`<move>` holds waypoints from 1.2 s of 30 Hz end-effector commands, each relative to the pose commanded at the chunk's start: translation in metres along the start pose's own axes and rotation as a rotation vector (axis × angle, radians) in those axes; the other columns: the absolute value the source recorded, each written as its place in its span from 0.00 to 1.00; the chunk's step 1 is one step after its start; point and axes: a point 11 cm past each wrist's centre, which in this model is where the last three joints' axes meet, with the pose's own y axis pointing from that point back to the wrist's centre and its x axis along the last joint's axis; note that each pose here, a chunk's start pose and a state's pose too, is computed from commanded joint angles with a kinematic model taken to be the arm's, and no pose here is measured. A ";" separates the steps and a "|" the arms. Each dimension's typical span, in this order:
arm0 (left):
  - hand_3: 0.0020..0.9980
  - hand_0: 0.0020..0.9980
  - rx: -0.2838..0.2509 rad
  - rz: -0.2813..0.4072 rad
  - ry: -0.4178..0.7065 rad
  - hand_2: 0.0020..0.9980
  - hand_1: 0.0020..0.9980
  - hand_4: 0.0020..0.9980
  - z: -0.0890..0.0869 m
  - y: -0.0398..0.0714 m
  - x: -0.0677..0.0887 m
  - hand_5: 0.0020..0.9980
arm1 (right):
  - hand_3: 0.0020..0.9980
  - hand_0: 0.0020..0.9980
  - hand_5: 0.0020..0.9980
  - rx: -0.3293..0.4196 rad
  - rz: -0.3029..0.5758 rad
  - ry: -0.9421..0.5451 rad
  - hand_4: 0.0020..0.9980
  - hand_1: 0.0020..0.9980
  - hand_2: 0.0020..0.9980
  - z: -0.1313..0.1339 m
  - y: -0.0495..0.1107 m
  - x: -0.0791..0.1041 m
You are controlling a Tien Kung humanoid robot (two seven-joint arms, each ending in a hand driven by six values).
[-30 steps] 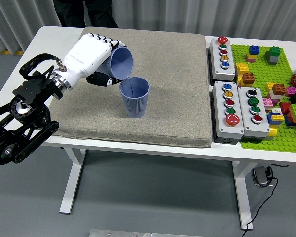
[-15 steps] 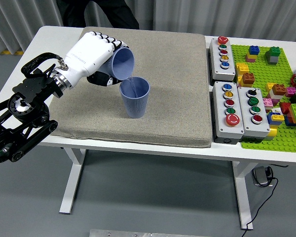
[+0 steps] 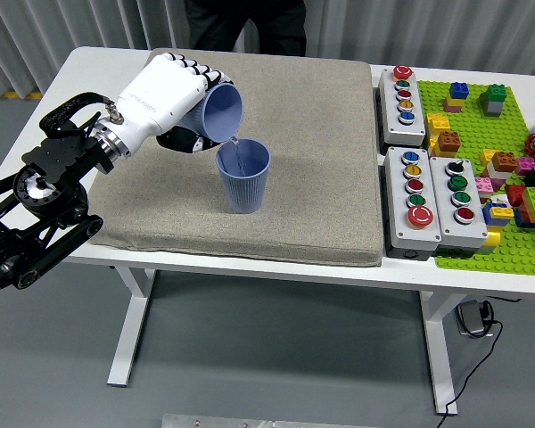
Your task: Pick cup pour cup place
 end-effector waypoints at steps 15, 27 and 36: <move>0.55 0.49 -0.003 -0.013 -0.036 0.54 0.49 0.85 -0.001 0.000 0.001 0.22 | 0.60 0.70 0.42 -0.001 0.002 -0.003 0.06 0.69 0.64 0.001 0.000 0.001; 0.55 0.49 0.002 -0.014 -0.054 0.53 0.49 0.84 -0.001 0.000 0.004 0.22 | 0.60 0.70 0.42 0.000 0.002 -0.006 0.06 0.69 0.64 0.000 0.000 0.001; 0.55 0.49 -0.008 -0.020 -0.074 0.53 0.49 0.84 0.002 -0.002 0.005 0.22 | 0.60 0.70 0.42 -0.001 0.002 -0.005 0.06 0.69 0.64 0.001 0.000 0.001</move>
